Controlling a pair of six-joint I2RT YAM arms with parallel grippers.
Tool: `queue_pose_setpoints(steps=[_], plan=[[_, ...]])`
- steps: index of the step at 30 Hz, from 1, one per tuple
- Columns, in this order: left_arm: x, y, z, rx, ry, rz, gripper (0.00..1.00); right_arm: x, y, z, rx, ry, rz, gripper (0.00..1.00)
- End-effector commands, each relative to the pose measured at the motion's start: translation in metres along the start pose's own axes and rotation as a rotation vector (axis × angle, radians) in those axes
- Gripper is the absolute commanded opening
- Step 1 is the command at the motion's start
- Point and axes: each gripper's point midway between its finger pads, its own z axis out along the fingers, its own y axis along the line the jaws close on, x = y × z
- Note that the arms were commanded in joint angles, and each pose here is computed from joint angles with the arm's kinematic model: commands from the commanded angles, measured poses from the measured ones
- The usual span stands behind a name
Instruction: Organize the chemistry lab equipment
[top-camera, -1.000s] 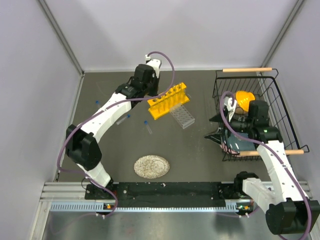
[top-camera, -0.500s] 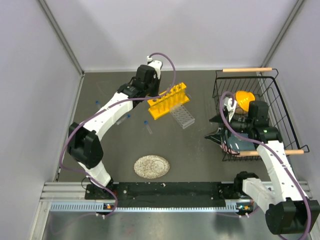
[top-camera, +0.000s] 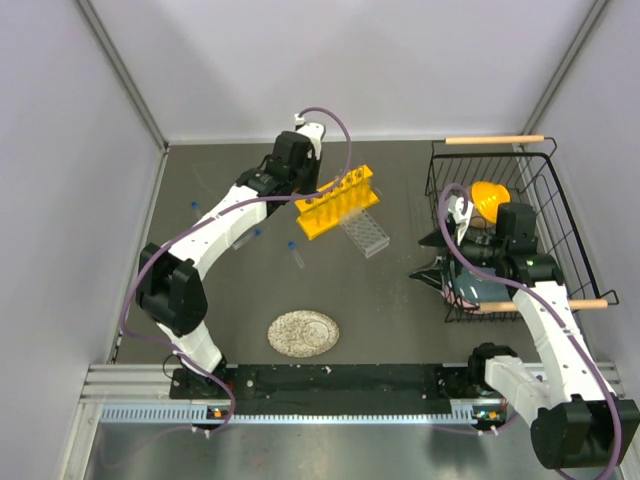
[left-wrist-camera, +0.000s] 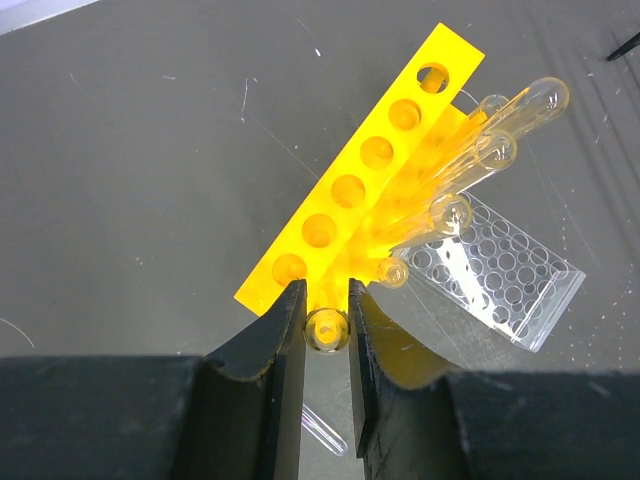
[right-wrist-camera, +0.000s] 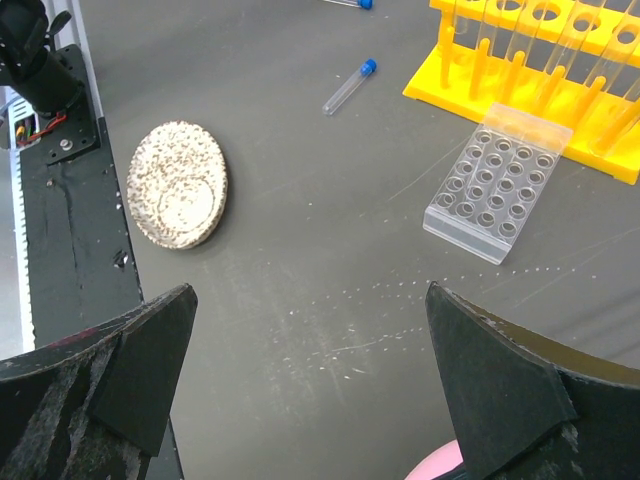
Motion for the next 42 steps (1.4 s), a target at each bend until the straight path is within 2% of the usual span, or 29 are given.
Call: queue_pose_setpoints(steps=[1,9,22,42], plan=[[-0.016,0.003,-0.008,-0.005,-0.056,0.002,0.07,-0.009,-0.001,-0.003,-0.006,-0.033,-0.058,0.99],[-0.041,0.003,-0.027,-0.006,-0.111,0.007,0.08,-0.008,0.0,-0.003,-0.008,-0.033,-0.056,0.99],[-0.038,-0.001,-0.046,0.037,-0.114,0.004,0.08,-0.008,-0.001,-0.004,-0.004,-0.036,-0.056,0.99],[-0.011,-0.003,-0.016,0.035,-0.037,0.008,0.08,-0.008,-0.002,-0.005,0.0,-0.038,-0.054,0.99]])
